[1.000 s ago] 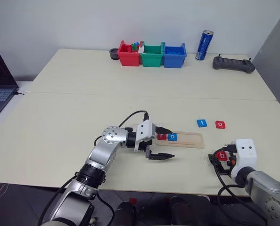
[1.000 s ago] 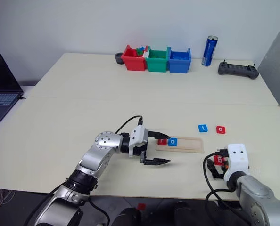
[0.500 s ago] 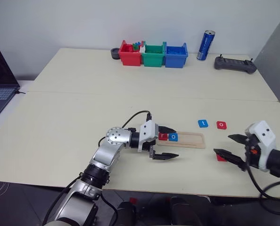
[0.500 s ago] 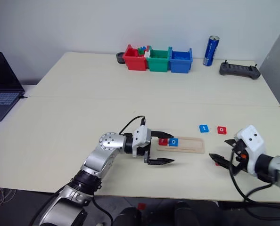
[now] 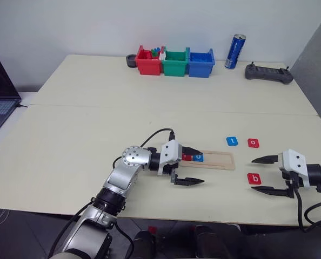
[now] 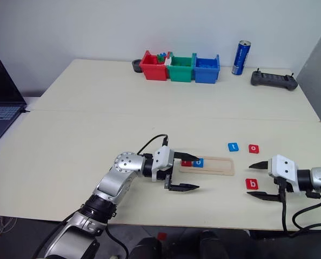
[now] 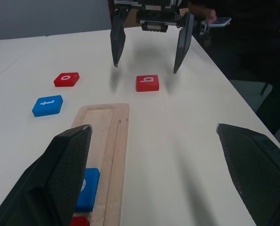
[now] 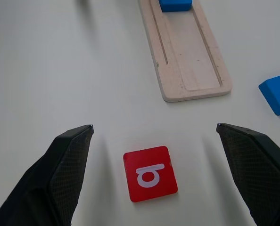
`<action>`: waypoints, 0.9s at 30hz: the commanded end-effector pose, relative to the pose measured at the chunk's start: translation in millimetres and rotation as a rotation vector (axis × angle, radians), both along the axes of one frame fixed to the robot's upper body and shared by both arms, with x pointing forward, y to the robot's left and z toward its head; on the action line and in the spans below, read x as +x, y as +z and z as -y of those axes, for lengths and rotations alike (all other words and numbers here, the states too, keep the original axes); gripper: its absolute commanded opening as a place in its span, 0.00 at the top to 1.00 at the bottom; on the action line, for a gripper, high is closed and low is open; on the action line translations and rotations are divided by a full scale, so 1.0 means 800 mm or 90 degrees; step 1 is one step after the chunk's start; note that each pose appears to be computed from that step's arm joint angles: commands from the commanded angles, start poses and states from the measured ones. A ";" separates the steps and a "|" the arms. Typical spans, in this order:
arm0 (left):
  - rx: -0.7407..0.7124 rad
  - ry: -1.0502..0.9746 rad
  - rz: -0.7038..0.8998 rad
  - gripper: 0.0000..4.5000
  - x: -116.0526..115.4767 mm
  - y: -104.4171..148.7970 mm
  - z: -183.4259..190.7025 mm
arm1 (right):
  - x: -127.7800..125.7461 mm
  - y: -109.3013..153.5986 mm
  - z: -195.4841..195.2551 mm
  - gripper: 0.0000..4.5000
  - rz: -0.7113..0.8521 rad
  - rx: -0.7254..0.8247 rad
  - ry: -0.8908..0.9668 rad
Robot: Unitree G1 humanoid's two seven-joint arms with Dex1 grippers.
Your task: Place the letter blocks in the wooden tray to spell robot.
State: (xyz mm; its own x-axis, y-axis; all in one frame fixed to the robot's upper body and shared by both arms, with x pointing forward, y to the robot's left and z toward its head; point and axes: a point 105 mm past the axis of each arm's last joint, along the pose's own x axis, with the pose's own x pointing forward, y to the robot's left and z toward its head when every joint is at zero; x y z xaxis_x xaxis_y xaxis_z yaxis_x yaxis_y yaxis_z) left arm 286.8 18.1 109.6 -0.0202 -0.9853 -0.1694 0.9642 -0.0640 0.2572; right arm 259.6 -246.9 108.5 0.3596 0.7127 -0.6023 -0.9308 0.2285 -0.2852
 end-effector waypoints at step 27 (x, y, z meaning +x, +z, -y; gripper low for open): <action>0.007 -0.012 0.038 0.00 0.000 0.013 -0.007 | 0.010 -0.029 0.023 0.67 -0.010 -0.055 0.037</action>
State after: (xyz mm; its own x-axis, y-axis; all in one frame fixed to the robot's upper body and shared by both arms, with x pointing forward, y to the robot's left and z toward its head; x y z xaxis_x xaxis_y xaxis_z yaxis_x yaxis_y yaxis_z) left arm 287.4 26.2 108.0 -0.0254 -0.9790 -0.2022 0.9620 -0.0789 0.2612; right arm 263.9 -264.8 82.7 0.2951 0.6870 -0.6640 -0.9514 0.1474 -0.2703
